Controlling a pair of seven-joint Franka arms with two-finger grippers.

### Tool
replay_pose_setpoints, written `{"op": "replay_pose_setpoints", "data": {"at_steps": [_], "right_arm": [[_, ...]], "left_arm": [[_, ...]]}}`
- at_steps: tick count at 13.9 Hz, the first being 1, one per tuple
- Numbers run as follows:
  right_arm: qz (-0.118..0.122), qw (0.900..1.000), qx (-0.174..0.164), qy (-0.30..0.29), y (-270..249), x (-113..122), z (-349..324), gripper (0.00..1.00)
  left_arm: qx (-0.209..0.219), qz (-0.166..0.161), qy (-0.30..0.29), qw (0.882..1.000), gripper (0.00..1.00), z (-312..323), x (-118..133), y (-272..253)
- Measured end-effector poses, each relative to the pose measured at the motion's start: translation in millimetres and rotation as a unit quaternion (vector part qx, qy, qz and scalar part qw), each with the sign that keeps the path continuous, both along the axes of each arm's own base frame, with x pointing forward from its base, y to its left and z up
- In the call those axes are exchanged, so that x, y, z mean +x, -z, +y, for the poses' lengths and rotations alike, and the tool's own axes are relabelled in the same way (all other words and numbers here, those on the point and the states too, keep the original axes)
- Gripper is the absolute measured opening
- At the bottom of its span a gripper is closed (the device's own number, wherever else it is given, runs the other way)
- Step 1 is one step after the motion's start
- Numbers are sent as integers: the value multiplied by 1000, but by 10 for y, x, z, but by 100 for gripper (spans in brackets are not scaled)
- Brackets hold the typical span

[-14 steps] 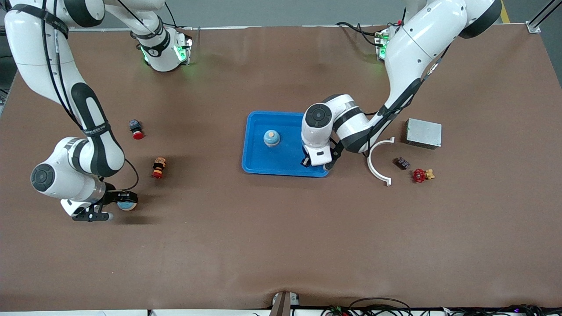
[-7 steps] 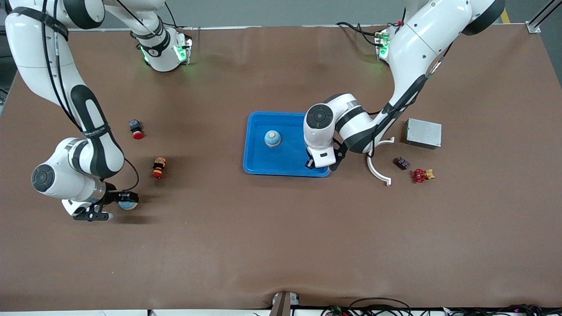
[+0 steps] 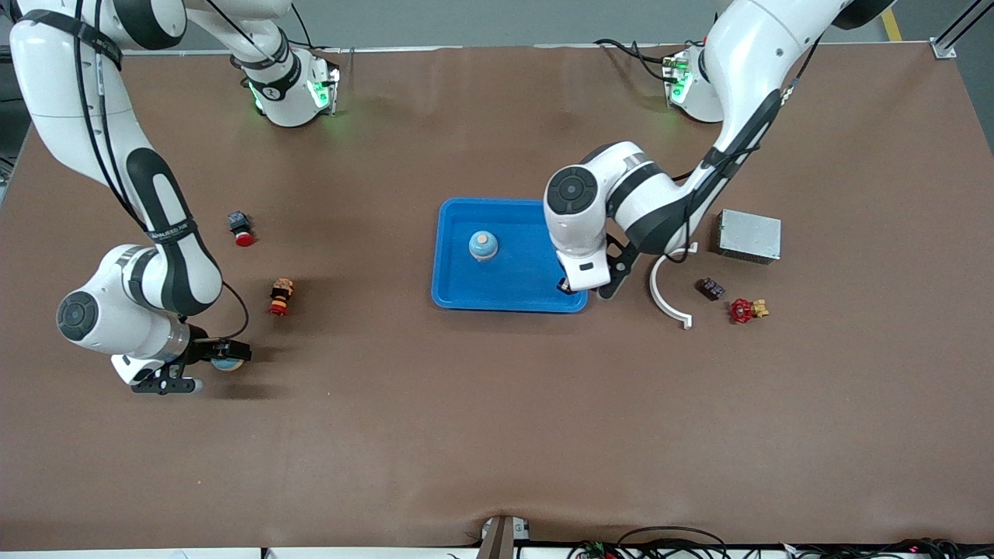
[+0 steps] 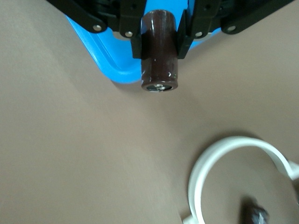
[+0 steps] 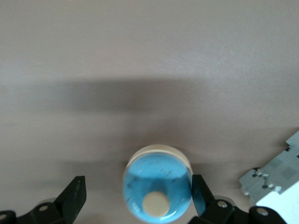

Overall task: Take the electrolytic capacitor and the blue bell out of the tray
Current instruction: 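Lift the capacitor with the left gripper while the right gripper releases the bell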

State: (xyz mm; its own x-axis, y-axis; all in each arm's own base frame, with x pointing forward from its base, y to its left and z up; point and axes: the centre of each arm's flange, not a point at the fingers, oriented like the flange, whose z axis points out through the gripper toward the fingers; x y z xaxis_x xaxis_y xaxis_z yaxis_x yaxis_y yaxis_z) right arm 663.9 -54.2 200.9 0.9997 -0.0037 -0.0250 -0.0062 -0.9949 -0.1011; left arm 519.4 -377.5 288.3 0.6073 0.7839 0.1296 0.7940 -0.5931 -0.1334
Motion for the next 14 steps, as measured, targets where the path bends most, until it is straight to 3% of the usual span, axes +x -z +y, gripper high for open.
{"op": "replay_pose_setpoints", "data": {"at_steps": [4,8,12,14], "right_arm": [[28,999,9,19,-699,42,378,100],[61,993,17,101,-1178,-63,930,100],[78,984,91,133,-1515,-389,1774,100],[69,982,99,145,-1628,-618,2030,100]], "left_arm": [[9,52,34,998,33,720,283,-403],[13,95,77,992,33,1682,526,-526],[-8,135,103,985,33,2833,687,-338],[-18,137,124,983,33,3223,732,-279]]}}
